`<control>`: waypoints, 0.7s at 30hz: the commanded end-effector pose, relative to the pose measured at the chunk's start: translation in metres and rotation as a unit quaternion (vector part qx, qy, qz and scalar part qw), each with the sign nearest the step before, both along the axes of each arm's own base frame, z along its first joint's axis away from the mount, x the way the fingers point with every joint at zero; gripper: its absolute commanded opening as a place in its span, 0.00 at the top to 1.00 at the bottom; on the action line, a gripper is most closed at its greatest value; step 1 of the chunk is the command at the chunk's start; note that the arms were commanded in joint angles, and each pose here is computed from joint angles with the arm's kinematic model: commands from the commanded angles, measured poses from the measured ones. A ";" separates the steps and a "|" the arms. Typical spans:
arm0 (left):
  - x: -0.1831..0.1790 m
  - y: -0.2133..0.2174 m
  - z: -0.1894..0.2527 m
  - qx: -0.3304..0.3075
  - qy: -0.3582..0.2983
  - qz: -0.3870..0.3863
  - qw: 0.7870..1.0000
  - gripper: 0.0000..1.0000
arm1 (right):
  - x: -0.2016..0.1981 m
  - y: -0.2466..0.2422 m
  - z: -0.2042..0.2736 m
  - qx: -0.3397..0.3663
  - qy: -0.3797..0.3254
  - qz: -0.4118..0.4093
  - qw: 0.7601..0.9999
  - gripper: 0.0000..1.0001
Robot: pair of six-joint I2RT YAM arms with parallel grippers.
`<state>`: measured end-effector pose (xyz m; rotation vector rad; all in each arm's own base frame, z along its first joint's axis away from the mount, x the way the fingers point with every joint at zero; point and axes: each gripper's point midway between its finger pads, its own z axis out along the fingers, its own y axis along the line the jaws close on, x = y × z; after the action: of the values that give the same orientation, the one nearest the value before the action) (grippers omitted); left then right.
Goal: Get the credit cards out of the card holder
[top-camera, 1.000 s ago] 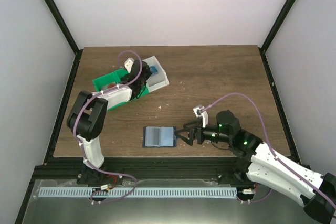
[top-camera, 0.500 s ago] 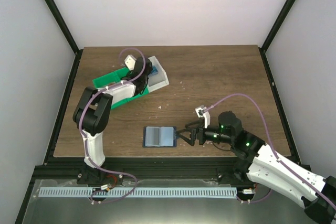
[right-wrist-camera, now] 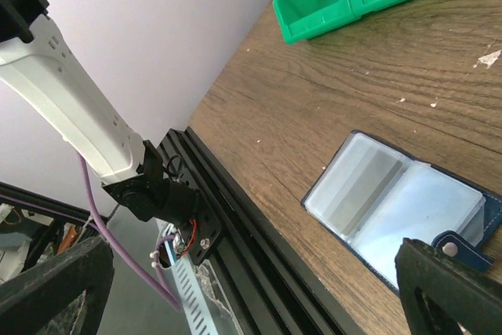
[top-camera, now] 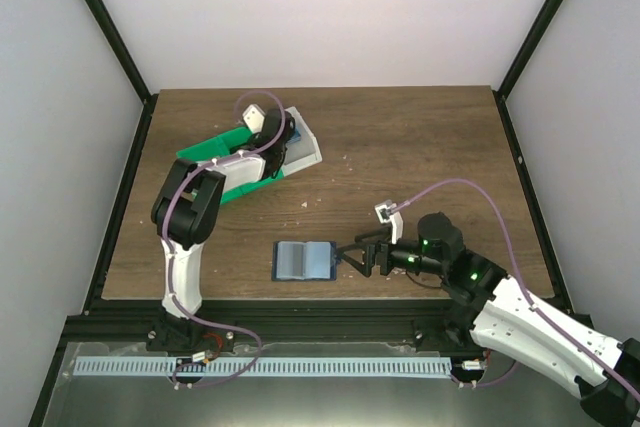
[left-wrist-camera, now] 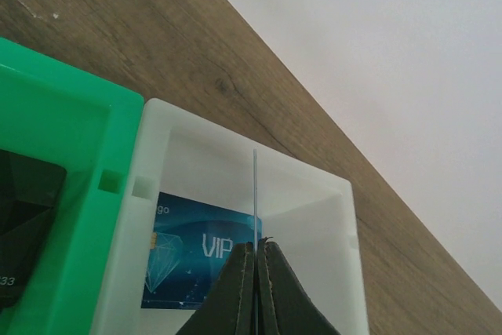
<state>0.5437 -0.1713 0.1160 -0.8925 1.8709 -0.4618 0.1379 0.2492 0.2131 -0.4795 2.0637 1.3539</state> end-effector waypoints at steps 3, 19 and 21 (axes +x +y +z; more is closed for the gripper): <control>0.012 0.001 -0.001 0.021 -0.010 0.003 1.000 1.00 | 0.005 -0.003 0.018 0.005 -0.015 -0.017 1.000 0.00; 0.022 -0.010 -0.014 0.036 -0.007 -0.024 0.999 1.00 | 0.009 -0.009 0.014 -0.010 -0.015 -0.036 0.999 0.00; 0.022 -0.010 -0.016 0.039 -0.005 -0.023 0.999 0.99 | 0.009 -0.009 0.012 -0.011 -0.014 -0.036 0.999 0.00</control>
<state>0.5600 -0.1779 0.1099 -0.8133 1.8792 -0.4233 0.1436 0.2416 0.2067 -0.4299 2.1016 1.2875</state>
